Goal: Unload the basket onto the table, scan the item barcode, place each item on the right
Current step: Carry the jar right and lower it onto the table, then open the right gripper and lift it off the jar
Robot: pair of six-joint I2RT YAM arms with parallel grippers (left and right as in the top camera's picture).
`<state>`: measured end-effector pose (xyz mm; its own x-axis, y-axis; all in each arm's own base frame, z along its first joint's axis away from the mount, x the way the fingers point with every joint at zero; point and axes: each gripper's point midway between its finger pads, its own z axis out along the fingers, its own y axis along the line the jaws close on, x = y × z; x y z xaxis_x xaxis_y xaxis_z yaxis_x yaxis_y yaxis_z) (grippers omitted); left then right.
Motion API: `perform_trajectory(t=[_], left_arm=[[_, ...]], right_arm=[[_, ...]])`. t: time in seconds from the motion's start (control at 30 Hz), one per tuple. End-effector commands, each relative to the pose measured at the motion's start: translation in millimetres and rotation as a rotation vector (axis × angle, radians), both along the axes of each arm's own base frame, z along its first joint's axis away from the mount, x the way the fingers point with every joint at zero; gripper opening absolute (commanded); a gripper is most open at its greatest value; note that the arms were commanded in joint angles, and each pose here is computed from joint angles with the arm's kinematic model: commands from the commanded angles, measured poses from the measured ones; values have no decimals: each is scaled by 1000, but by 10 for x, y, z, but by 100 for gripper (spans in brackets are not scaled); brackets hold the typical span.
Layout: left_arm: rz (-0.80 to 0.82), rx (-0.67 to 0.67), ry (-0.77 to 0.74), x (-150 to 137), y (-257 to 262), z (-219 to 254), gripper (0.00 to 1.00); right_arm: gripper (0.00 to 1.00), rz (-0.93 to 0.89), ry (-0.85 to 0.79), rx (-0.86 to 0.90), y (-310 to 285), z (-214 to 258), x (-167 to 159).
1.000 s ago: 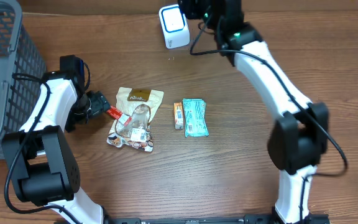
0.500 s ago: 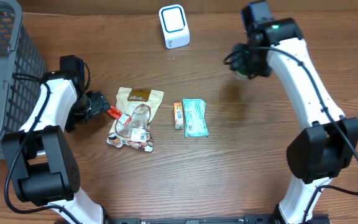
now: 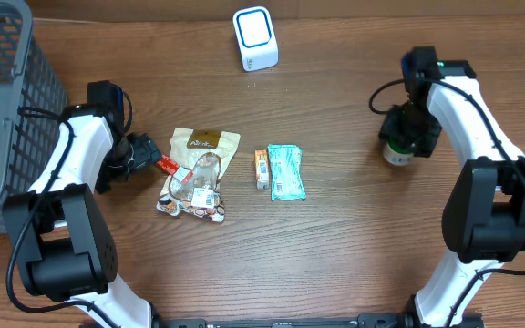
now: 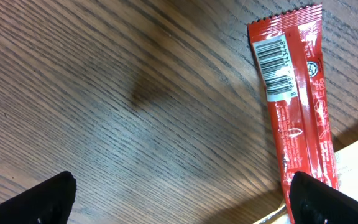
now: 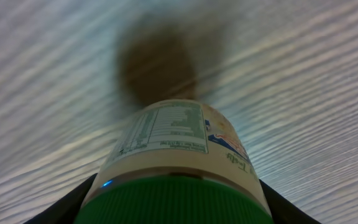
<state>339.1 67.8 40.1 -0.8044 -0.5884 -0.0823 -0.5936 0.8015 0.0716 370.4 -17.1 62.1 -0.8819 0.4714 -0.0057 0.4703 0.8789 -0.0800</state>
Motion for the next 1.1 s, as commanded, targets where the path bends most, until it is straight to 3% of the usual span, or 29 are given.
perform_trajectory(t=[0.0,0.13,0.23,0.3,0.33,0.43,0.5,0.57,0.83,1.07], left_arm=[[-3,24,-17,51,78,59,100],[-3,24,-17,51,78,59,100],[-3,24,-17,51,78,59,100],[-3,24,-17,51,78,59,99],[-3,24,-17,51,78,59,99],[-3,24,-17,51,78,59,100],[-3,24,-17,51,78,59,100],[-3,24,-17,52,78,59,100],[-3,24,-17,51,78,59,100],[-3,24,-17,51,78,59,100]], right_arm=[[21,-43,10,-11,-144,-74,-72],[22,-67,9,-10,-229,-185,-104],[31,-69,2,-10,-238,-229,-101],[48,-69,1,-10,-238,-233,-100],[65,-69,2,-10,-238,-233,-101],[81,-69,2,-10,-238,-233,-103],[86,-69,4,-9,-236,-232,-106],[99,-70,1,-9,-236,-219,-101],[100,-70,-92,15,-207,235,138],[100,-57,-165,207,126,807,276]])
